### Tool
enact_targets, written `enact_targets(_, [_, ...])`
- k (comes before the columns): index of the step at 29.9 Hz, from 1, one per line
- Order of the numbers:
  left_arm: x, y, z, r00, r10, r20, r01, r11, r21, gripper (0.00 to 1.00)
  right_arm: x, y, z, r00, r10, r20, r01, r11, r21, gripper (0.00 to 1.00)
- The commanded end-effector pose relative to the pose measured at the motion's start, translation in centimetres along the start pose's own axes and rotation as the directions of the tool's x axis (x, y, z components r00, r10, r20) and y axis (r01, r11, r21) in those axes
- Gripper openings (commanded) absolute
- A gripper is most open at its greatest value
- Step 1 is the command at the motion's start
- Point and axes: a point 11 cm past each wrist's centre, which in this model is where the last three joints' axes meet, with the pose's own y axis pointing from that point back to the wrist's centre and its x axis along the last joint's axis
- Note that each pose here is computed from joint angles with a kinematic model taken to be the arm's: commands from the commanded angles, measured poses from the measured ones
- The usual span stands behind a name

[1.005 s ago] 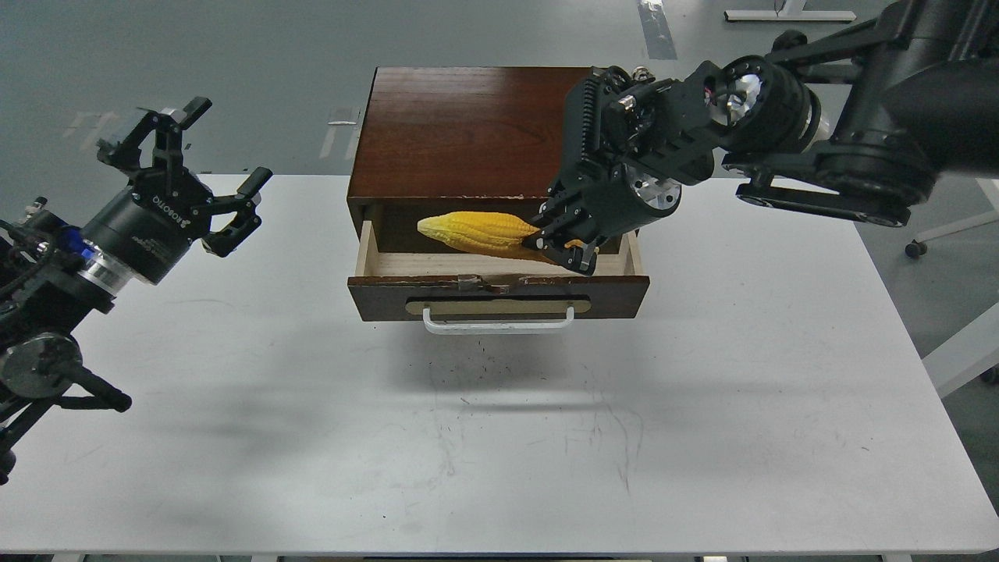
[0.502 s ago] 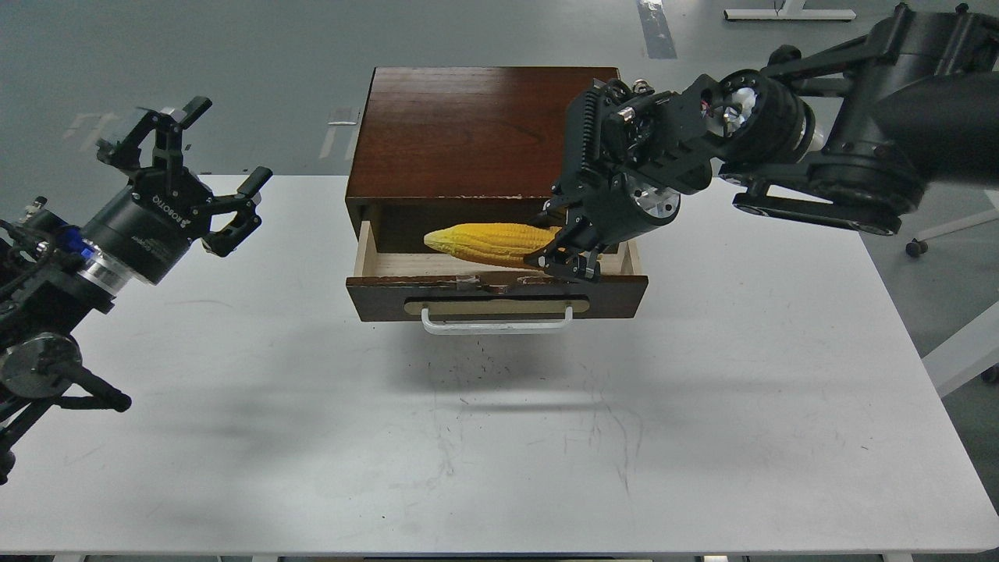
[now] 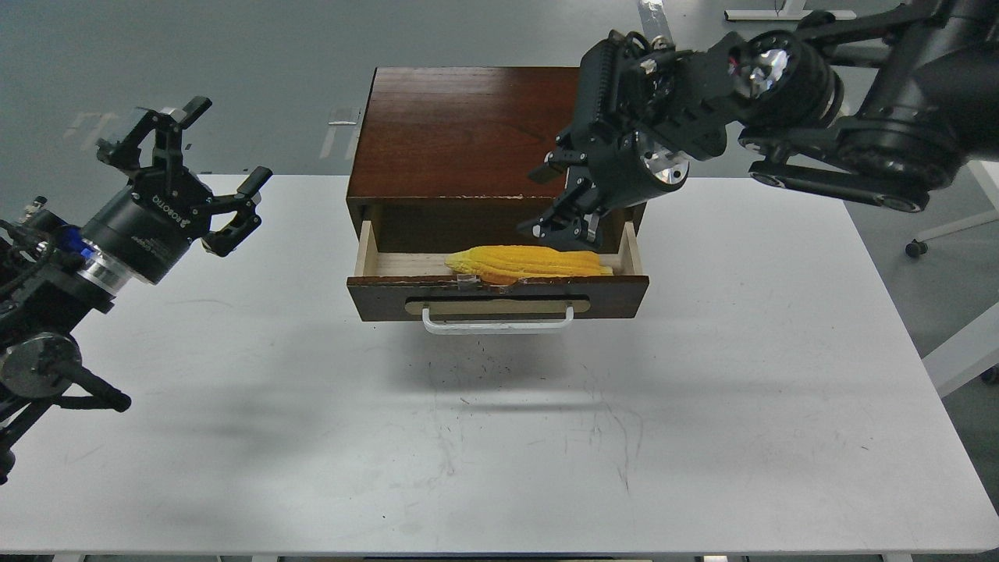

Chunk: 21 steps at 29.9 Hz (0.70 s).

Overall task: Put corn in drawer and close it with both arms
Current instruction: 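Lower the corn into the drawer and open the right gripper, then withdraw the right gripper up and away from the drawer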

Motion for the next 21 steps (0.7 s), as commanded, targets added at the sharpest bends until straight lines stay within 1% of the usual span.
enact_targets(1, [0.0, 0.0, 0.0, 1.000, -0.001, -0.001, 0.001, 1.000, 0.000, 0.99, 1.5, 2.5, 1.8, 0.973, 0.150, 0.177, -0.142, 0.988, -0.060, 0.86])
enact_targets(2, [0.0, 0.0, 0.0, 1.000, -0.001, -0.001, 0.001, 1.000, 0.000, 0.99, 1.7, 3.2, 2.3, 0.957, 0.188, 0.223, -0.175, 0.982, -0.078, 0.88])
enact_targets(3, [-0.1, 0.0, 0.0, 1.000, -0.002, -0.002, 0.002, 1.000, 0.000, 0.99, 1.8, 4.4, 3.1, 0.913, 0.262, 0.313, -0.237, 0.965, -0.115, 0.92])
enact_targets(4, [-0.2, 0.0, -0.1, 1.000, -0.005, -0.004, 0.005, 1.000, 0.002, 0.99, 1.5, 5.6, 4.0, 0.852, 0.333, 0.404, -0.295, 0.943, -0.156, 0.93])
enact_targets(5, [-0.2, 0.0, -0.1, 1.000, -0.006, -0.005, 0.006, 1.000, 0.001, 0.99, 1.1, 6.0, 4.3, 0.813, 0.365, 0.453, -0.319, 0.931, -0.177, 0.93])
enact_targets(6, [-0.2, 0.0, -0.1, 1.000, -0.007, -0.004, 0.007, 1.000, 0.001, 0.99, -0.7, 6.5, 4.9, 0.723, 0.412, 0.554, -0.349, 0.910, -0.221, 0.94])
enact_targets(8, [-0.2, 0.0, -0.1, 1.000, -0.007, -0.004, 0.007, 1.000, 0.001, 0.99, -2.7, 6.9, 5.3, 0.620, 0.455, 0.639, -0.374, 0.888, -0.268, 0.95])
enact_targets(9, [-0.3, 0.0, -0.2, 1.000, -0.008, -0.005, 0.008, 1.000, 0.002, 0.99, -4.4, 7.5, 5.6, 0.514, 0.495, 0.701, -0.397, 0.861, -0.317, 0.95])
enact_targets(10, [-0.3, -0.1, -0.2, 1.000, -0.009, -0.006, 0.009, 1.000, 0.003, 0.99, -5.3, 7.7, 5.8, 0.459, 0.513, 0.725, -0.405, 0.848, -0.343, 0.95])
enact_targets(12, [-0.4, -0.1, -0.4, 1.000, -0.010, -0.011, 0.010, 1.000, 0.004, 0.99, -9.1, 8.1, 5.9, 0.227, 0.568, 0.791, -0.426, 0.788, -0.444, 0.95])
enact_targets(14, [-0.4, -0.1, -0.5, 1.000, -0.010, -0.012, 0.010, 1.000, 0.004, 0.99, -10.7, 8.4, 5.8, 0.089, 0.586, 0.806, -0.436, 0.750, -0.497, 0.95])
enact_targets(15, [-0.5, -0.1, -0.5, 1.000, -0.016, -0.004, 0.016, 1.000, 0.009, 0.99, -12.4, 8.3, 5.2, -0.046, 0.584, 0.811, -0.436, 0.718, -0.542, 0.95])
enact_targets(16, [-0.6, -0.1, -0.6, 1.000, -0.019, 0.002, 0.019, 1.000, 0.012, 0.99, -13.6, 8.2, 4.9, -0.109, 0.580, 0.807, -0.428, 0.706, -0.565, 0.95])
enact_targets(18, [-0.6, -0.1, -0.6, 1.000, -0.024, 0.010, 0.024, 1.000, 0.017, 0.99, -16.5, 8.3, 4.3, -0.325, 0.569, 0.756, -0.401, 0.641, -0.655, 0.95])
enact_targets(20, [-0.6, -0.1, -0.7, 1.000, -0.024, 0.010, 0.024, 1.000, 0.019, 0.99, -18.1, 8.1, 3.9, -0.419, 0.554, 0.720, -0.375, 0.616, -0.693, 0.95])
enact_targets(21, [-0.6, -0.1, -0.7, 1.000, -0.023, 0.009, 0.023, 1.000, 0.020, 0.99, -19.6, 7.9, 3.4, -0.501, 0.535, 0.680, -0.346, 0.597, -0.724, 0.95])
